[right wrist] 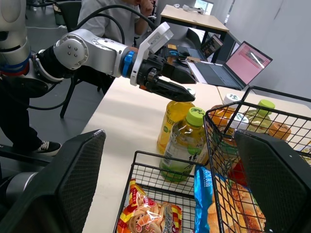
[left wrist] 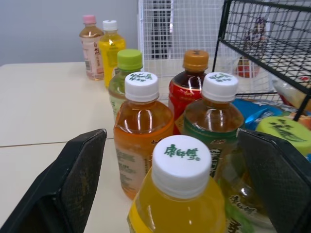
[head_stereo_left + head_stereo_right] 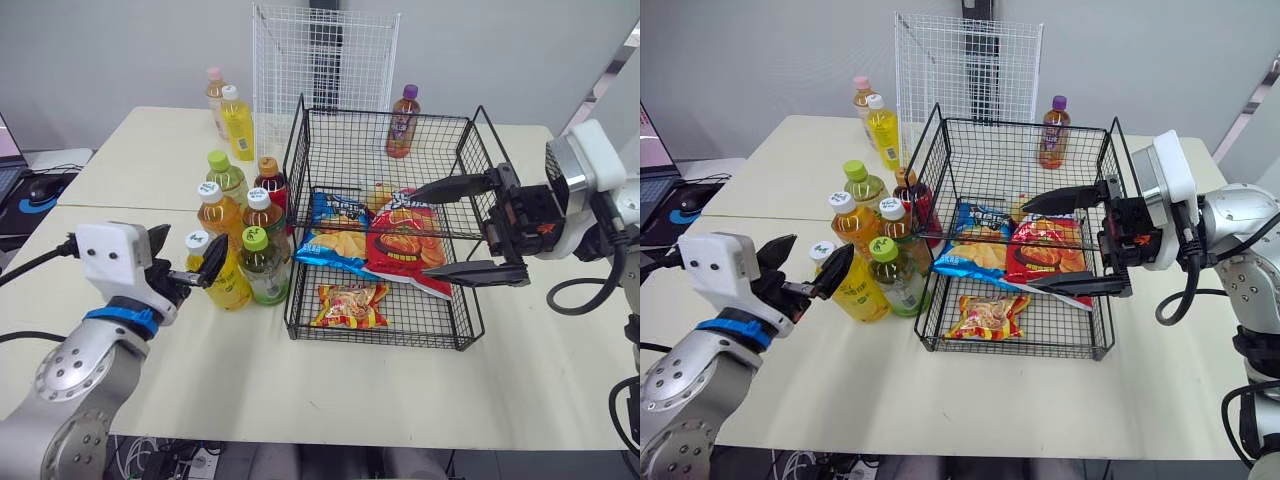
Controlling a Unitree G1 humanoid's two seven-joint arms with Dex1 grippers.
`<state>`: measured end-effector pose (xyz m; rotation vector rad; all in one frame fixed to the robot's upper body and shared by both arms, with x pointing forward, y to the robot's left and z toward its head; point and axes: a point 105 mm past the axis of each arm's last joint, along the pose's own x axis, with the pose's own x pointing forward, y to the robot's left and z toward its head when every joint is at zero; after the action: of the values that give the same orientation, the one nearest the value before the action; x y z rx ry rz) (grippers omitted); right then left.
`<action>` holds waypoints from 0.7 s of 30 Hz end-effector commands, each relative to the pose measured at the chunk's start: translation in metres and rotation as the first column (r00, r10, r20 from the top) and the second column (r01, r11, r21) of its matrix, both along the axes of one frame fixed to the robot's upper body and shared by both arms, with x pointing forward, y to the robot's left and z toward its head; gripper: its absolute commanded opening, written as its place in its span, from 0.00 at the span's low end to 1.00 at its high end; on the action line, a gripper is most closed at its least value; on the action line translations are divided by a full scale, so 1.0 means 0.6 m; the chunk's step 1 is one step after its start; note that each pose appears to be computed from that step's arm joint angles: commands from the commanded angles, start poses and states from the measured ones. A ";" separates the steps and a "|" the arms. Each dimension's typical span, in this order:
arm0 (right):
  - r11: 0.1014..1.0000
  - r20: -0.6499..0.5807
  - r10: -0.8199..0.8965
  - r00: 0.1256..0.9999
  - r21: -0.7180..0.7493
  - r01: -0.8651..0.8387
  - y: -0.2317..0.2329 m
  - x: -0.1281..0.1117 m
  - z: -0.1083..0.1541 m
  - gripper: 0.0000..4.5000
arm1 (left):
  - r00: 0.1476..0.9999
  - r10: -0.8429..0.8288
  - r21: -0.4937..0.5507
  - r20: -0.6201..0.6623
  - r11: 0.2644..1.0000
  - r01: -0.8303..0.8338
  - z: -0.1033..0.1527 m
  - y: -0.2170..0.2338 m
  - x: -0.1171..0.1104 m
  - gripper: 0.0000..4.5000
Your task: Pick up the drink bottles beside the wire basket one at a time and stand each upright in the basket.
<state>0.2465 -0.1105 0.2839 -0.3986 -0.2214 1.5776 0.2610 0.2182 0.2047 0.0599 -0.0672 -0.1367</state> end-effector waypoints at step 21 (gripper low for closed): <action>1.000 0.068 -0.028 0.997 0.001 0.028 0.003 -0.004 0.021 1.00 | 1.000 0.009 0.036 0.026 0.999 -0.010 0.004 -0.016 0.012 0.30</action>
<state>0.2495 -0.1096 0.2848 -0.4168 -0.2135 1.5432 0.2732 0.2056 0.1955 0.0748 -0.0386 -0.1502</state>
